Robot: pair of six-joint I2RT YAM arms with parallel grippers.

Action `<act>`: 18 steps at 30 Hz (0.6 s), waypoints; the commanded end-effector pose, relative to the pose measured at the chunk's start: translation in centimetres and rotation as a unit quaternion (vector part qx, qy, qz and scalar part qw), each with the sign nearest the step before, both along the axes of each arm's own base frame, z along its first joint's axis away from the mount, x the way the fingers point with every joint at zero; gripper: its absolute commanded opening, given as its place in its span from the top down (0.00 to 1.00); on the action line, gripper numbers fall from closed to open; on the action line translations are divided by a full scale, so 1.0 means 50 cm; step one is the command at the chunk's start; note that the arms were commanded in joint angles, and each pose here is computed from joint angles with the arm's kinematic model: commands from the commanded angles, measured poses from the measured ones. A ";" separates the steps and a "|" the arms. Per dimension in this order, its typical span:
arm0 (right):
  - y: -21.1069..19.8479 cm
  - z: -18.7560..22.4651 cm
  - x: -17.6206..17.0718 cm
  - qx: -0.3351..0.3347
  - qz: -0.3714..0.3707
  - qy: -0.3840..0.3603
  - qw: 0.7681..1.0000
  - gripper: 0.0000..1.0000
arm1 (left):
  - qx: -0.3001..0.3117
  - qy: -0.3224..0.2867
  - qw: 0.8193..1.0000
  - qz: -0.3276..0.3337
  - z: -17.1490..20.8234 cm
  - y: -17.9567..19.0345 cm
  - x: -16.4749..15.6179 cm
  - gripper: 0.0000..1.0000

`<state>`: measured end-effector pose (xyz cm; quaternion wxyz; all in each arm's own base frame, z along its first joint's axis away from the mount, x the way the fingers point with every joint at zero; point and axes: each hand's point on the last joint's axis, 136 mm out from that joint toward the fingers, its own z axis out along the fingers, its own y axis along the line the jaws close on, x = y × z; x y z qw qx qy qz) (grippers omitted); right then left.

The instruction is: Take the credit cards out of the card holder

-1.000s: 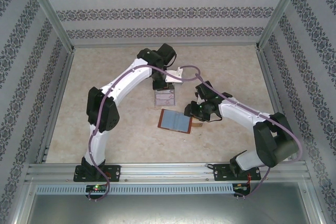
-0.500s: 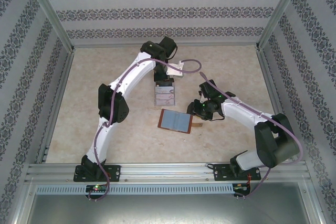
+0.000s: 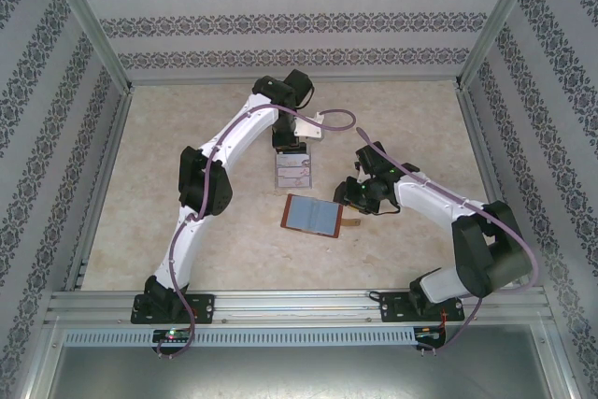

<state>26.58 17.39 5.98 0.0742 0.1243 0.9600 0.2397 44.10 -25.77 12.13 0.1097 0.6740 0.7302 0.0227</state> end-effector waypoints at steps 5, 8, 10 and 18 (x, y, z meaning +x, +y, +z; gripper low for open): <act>-0.006 -0.018 -0.007 -0.001 0.008 0.011 1.000 0.56 | 0.010 0.000 1.000 -0.003 -0.015 0.009 0.015 0.88; -0.008 -0.017 -0.005 -0.001 0.007 0.009 1.000 0.56 | 0.012 -0.012 1.000 -0.002 -0.009 0.010 0.024 0.80; -0.009 -0.016 -0.004 -0.001 0.006 0.009 1.000 0.56 | 0.016 -0.022 1.000 0.002 -0.007 0.013 0.032 0.77; -0.010 -0.013 -0.003 0.000 0.005 0.005 1.000 0.56 | 0.013 -0.036 0.999 0.029 0.021 0.032 0.045 0.74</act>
